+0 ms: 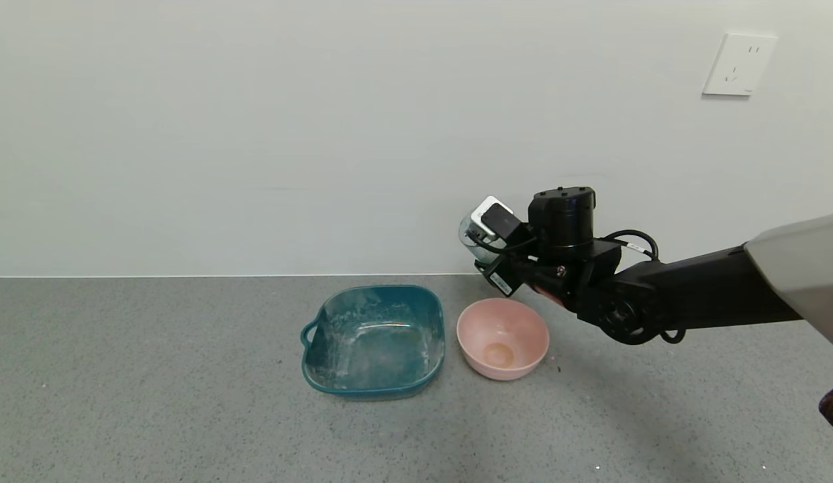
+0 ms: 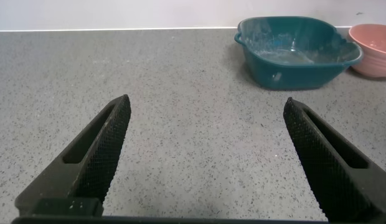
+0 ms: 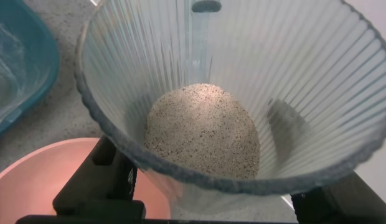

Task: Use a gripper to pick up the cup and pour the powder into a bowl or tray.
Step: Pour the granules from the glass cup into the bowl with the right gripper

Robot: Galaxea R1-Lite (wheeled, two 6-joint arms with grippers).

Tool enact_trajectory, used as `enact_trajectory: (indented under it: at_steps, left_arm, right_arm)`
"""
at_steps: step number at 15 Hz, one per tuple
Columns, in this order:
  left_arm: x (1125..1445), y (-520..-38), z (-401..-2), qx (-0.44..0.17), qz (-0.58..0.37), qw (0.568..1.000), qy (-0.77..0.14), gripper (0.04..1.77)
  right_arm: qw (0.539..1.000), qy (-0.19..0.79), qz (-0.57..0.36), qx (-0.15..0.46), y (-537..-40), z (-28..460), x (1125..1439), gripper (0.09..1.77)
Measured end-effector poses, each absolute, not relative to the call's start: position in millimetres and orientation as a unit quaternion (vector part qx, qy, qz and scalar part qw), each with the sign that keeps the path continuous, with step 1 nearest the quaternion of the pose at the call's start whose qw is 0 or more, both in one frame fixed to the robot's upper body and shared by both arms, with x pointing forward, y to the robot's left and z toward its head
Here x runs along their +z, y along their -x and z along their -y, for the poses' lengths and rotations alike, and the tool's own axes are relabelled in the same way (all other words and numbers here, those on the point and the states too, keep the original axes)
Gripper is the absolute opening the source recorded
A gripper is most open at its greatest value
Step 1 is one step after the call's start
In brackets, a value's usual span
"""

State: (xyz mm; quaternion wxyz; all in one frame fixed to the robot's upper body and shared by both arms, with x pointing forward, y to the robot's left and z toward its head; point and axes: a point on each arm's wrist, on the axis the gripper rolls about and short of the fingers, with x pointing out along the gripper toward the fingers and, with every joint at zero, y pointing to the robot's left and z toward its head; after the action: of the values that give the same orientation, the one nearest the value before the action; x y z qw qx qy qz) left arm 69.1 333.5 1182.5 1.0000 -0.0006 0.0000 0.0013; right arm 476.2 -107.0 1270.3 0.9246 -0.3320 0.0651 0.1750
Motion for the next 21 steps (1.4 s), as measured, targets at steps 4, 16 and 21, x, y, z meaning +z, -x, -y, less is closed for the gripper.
enact_trajectory:
  at_steps: [4, 16, 21]
  left_arm:
    - [1182, -69, -334, 0.001, 0.0, 1.0, 0.001, 1.76]
    - [1182, -69, -334, 0.001, 0.0, 1.0, 0.0, 1.76]
    - [1182, -69, -334, 0.001, 0.0, 1.0, 0.001, 1.76]
  right_arm:
    - [0.911, 0.376, -0.051, 0.161, -480, 82, 1265, 1.35]
    - [0.83, 0.54, -0.033, 0.136, -474, 41, 1245, 1.35]
    - [0.789, 0.595, -0.028, 0.149, -472, 32, 1233, 1.35]
